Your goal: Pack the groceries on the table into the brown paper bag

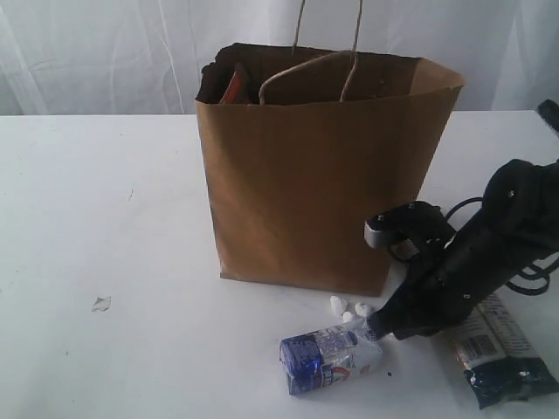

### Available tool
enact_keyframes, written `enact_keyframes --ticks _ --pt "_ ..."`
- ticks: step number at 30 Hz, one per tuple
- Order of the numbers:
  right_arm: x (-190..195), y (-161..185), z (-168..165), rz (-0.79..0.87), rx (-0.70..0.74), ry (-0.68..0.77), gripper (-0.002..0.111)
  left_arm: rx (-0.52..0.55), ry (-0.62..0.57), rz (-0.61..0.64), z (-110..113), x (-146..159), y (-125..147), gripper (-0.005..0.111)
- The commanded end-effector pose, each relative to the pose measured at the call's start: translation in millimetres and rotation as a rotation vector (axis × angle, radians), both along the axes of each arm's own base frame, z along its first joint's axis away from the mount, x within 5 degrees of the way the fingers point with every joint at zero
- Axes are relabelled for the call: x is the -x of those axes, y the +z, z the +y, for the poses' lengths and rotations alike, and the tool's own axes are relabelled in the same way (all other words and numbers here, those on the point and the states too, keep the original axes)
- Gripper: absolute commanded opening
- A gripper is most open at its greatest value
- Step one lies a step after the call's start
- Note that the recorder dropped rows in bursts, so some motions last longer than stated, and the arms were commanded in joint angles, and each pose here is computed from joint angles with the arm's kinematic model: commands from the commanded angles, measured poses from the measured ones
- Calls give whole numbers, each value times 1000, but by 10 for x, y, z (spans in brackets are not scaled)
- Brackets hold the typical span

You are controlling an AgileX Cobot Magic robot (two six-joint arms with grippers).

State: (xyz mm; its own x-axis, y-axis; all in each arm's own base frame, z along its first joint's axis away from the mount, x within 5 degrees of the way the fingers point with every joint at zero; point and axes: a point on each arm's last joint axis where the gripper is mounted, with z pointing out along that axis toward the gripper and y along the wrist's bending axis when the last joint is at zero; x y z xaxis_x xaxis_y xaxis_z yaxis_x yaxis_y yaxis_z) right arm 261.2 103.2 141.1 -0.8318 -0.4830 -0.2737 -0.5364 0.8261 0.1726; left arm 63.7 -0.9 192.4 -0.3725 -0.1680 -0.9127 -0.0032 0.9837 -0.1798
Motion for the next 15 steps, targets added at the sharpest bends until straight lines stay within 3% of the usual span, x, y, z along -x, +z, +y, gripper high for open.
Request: enact_keyframes --ticks 1,15 --pt "128 148 -3 61 -19 41 1 5 6 4 3 4 -22 0" --pt "776 980 -71 243 -119 65 1 2 4 -1 3 2 -18 0"
